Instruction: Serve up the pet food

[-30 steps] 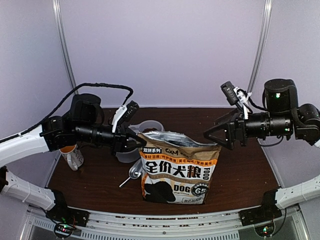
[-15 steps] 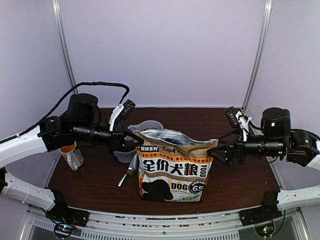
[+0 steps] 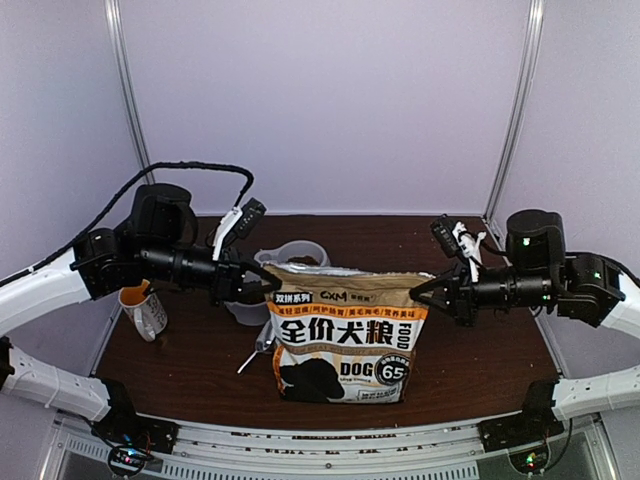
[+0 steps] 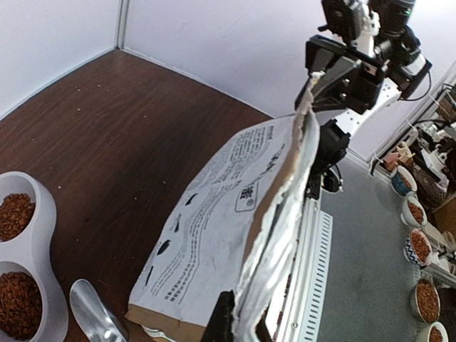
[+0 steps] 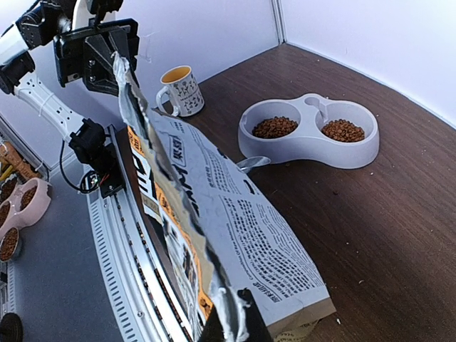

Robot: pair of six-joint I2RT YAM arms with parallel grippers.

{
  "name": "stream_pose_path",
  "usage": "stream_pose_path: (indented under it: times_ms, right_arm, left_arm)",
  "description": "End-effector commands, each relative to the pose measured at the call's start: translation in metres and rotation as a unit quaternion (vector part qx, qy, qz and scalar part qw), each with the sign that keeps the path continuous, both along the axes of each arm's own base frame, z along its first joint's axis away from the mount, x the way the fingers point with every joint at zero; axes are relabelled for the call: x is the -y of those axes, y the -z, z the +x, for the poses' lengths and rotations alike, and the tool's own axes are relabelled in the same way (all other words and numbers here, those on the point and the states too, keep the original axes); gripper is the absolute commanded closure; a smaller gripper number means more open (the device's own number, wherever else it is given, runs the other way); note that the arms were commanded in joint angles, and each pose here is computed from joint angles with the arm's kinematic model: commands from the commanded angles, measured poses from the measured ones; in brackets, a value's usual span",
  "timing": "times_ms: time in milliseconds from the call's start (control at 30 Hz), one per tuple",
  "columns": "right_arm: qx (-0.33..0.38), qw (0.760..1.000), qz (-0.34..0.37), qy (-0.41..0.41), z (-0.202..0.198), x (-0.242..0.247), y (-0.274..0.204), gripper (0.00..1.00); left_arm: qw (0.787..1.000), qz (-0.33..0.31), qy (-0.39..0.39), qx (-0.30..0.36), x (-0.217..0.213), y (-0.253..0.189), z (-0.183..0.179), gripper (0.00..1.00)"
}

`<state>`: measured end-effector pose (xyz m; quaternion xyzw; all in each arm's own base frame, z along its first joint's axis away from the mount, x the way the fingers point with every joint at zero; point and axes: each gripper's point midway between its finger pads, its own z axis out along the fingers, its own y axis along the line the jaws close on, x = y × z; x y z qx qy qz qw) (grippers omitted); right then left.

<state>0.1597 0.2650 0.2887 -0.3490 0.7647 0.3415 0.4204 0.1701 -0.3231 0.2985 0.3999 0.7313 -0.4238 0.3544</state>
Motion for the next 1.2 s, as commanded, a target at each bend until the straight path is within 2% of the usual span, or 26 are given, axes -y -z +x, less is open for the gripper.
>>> stream_pose_path:
  times_ms: [0, 67, 167, 433, 567, 633, 700, 767, 833, 933, 1167]
  right_arm:
    - [0.055, 0.995, 0.036, 0.068, 0.015, 0.04, -0.056, 1.0]
    - [0.056, 0.995, 0.039, 0.079, 0.017, 0.052, -0.066, 1.0]
    - [0.046, 0.995, 0.023, 0.087, 0.021, 0.056, -0.06, 1.0]
    - [-0.016, 0.996, 0.003, 0.091, 0.033, 0.04, 0.0, 1.0]
    - [-0.035, 0.996, -0.002, 0.076, 0.03, 0.034, 0.005, 1.0]
    - [-0.044, 0.997, -0.004, 0.056, 0.026, 0.029, -0.001, 0.84]
    - [-0.05, 0.998, -0.003, 0.042, 0.022, 0.024, -0.01, 0.58]
    - [-0.049, 0.998, -0.012, 0.027, 0.018, 0.018, -0.019, 0.38]
    - [-0.039, 0.999, -0.019, 0.008, 0.014, 0.007, -0.03, 0.26]
    - [-0.023, 0.999, -0.027, -0.024, 0.009, -0.014, -0.046, 0.2]
    - [0.01, 0.993, -0.061, -0.097, 0.007, -0.069, -0.062, 0.17]
  left_arm:
    - [0.995, -0.057, 0.063, 0.058, -0.012, -0.069, -0.026, 1.0]
    - [0.991, -0.057, 0.116, 0.036, -0.011, -0.072, -0.045, 1.0]
    - [0.987, -0.054, 0.147, 0.023, -0.009, -0.071, -0.054, 1.0]
    - [0.993, -0.019, 0.116, 0.026, 0.005, -0.018, -0.027, 1.0]
    - [0.991, -0.009, 0.13, 0.013, 0.009, -0.003, -0.028, 1.0]
    - [0.991, -0.012, 0.135, 0.014, 0.009, -0.006, -0.029, 1.0]
    - [0.99, -0.017, 0.136, 0.02, 0.008, -0.011, -0.031, 1.0]
    - [0.99, -0.021, 0.136, 0.024, 0.008, -0.015, -0.031, 1.0]
    - [0.99, -0.024, 0.14, 0.024, 0.008, -0.018, -0.033, 1.0]
    - [0.989, -0.028, 0.146, 0.025, 0.008, -0.021, -0.034, 1.0]
    - [0.988, -0.027, 0.147, 0.024, 0.01, -0.021, -0.034, 1.0]
